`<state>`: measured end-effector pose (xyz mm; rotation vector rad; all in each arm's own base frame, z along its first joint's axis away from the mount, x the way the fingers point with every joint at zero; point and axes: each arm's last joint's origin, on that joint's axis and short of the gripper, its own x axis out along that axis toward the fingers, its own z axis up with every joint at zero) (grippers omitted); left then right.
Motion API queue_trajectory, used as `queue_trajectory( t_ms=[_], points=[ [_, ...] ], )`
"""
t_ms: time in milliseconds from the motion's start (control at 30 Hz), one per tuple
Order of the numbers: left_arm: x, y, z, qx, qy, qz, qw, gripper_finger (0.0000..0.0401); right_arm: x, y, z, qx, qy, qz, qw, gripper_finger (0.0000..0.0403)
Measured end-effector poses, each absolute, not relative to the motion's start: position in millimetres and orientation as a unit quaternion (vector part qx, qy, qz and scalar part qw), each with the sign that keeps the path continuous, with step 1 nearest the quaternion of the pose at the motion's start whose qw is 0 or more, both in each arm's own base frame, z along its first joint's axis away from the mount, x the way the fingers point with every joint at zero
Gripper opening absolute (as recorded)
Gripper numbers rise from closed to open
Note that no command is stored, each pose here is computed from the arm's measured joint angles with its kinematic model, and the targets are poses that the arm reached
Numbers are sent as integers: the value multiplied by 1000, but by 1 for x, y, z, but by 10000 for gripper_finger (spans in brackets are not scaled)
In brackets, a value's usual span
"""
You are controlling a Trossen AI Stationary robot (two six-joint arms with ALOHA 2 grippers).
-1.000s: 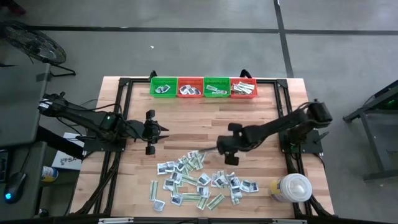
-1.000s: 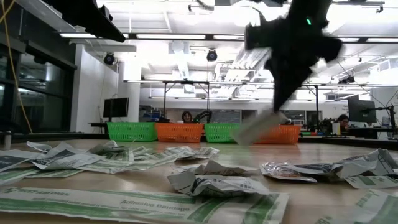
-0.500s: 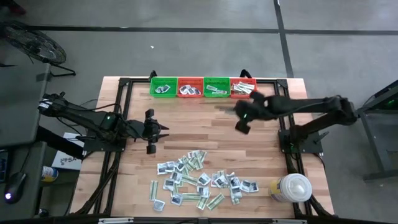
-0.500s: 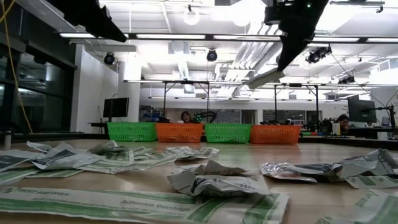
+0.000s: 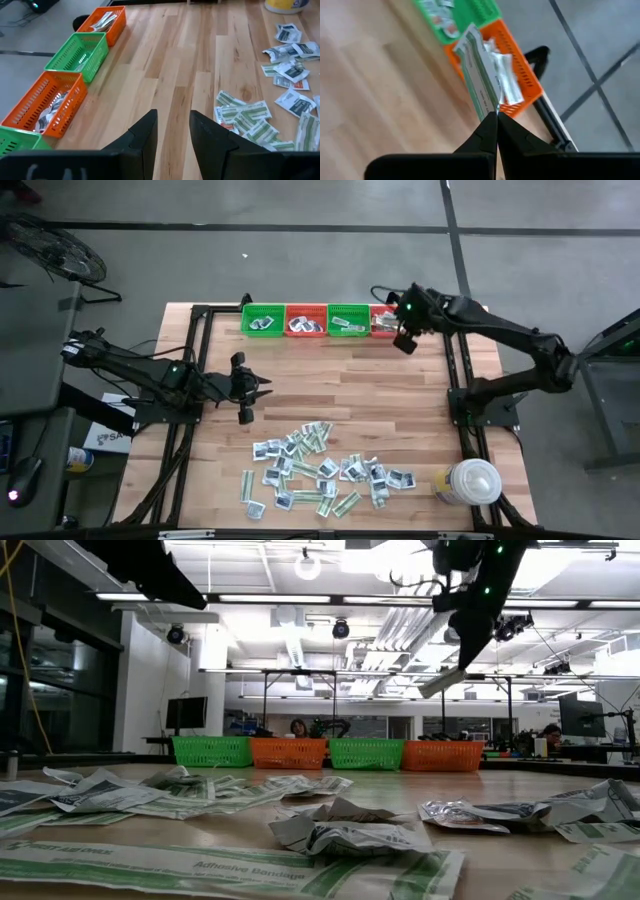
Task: Pick & Place First Aid Supplies
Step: Put the green bandage pack in the right orange bin
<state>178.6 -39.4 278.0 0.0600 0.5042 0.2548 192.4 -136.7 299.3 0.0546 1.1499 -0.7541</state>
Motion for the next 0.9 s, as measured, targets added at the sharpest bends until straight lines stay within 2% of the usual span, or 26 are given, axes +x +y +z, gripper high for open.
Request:
queue_trajectory(
  t_ms=[200, 500, 700, 900],
  points=[
    [178, -39, 278, 24, 247, 135, 959, 110, 192, -173, 282, 52, 541, -338, 768, 0],
    [178, -38, 278, 23, 245, 144, 958, 110, 205, -223, 233, 98, 563, -338, 748, 0],
    [178, -38, 278, 23, 245, 144, 958, 110, 206, -238, 206, 131, 584, -321, 734, 0],
    [178, -38, 278, 23, 245, 144, 959, 110, 204, -242, 201, 142, 587, -328, 726, 4]
  ],
)
